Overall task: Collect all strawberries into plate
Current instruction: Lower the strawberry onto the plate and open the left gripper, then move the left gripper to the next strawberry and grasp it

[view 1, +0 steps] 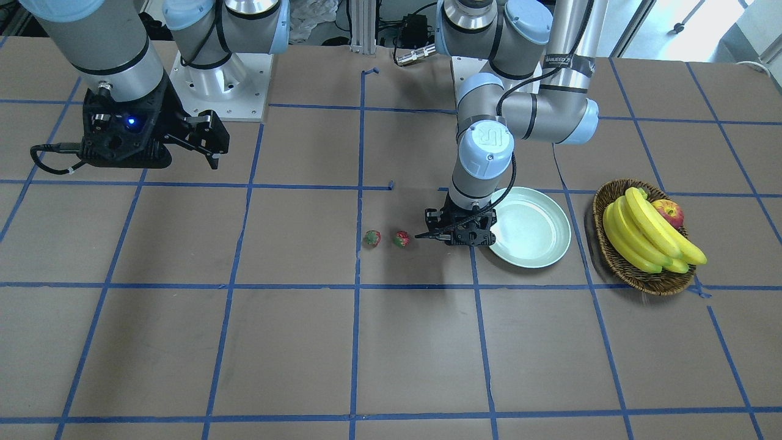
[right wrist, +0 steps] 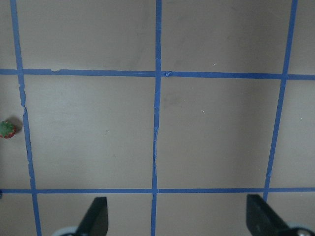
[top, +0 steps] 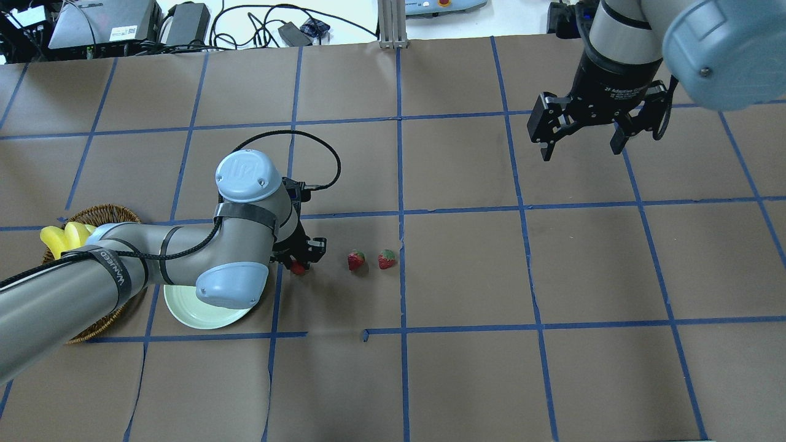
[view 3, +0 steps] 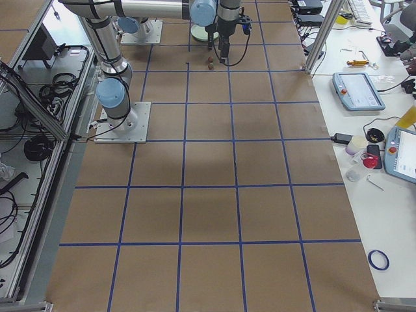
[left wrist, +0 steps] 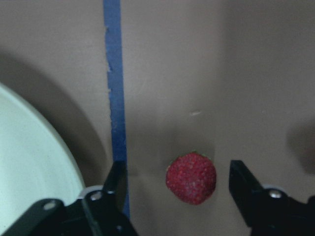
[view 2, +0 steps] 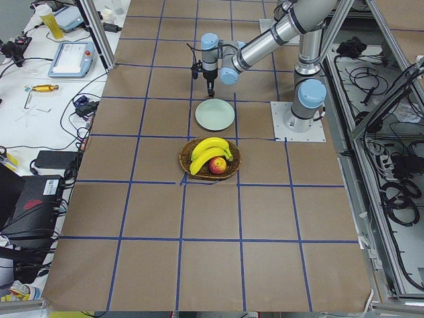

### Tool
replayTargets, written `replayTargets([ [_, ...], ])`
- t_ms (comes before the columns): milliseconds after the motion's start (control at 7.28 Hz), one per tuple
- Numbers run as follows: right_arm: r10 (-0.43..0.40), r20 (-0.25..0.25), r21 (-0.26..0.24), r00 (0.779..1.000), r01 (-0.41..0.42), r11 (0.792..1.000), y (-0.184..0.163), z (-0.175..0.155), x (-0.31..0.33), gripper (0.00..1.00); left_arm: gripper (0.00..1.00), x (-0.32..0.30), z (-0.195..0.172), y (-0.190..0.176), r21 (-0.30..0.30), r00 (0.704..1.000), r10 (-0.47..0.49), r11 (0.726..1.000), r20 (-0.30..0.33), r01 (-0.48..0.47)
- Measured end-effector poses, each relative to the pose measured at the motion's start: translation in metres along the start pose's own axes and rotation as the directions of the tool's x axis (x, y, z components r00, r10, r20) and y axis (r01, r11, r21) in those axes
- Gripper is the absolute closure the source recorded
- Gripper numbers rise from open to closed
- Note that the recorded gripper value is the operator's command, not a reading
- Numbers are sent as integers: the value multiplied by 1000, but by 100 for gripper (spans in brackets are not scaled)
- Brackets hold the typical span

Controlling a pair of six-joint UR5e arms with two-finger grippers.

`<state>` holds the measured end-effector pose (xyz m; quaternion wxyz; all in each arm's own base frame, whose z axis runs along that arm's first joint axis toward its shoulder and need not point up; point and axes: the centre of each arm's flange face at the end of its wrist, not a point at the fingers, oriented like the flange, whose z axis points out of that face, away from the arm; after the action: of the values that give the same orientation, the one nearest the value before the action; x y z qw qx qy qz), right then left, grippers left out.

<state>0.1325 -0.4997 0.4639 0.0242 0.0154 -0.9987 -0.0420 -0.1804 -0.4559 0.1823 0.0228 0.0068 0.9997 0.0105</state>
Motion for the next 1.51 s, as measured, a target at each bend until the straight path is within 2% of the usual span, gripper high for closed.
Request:
replayTargets([
  [137,0,0,0,1000,0,1000,0,0,0,0,100,-4,-17,-7,15,1000,15,1000,23,-15],
  [275,0,0,0,1000,0,1000,0,0,0,0,100,-12,-38,-16,-1,997,43,999,59,-43],
  [412,1,0,0,1000,-1,1000,0,0,0,0,99,-26,-52,-22,-47,992,81,996,96,-77],
  [549,2,0,0,1000,-2,1000,0,0,0,0,47,-44,-49,-18,-100,985,119,989,122,-107],
  [687,2,1,-1,1000,-2,1000,0,1,0,0,0,-57,-36,-10,-144,979,148,981,141,-127],
  [962,2,1,-1,1000,-2,1000,0,0,0,0,0,-66,-23,0,-176,970,176,974,168,-146],
  [1099,2,2,-1,1000,-2,1000,0,0,0,0,0,-61,-26,-2,-152,974,166,978,152,-142],
  [1374,1,3,-1,1000,-1,1000,0,1,-1,0,0,-22,-41,-16,-39,998,44,998,41,-42],
  [1511,0,4,-1,1000,0,1000,0,1,-1,0,0,8,-43,-18,-5,1000,-5,1000,4,5],
])
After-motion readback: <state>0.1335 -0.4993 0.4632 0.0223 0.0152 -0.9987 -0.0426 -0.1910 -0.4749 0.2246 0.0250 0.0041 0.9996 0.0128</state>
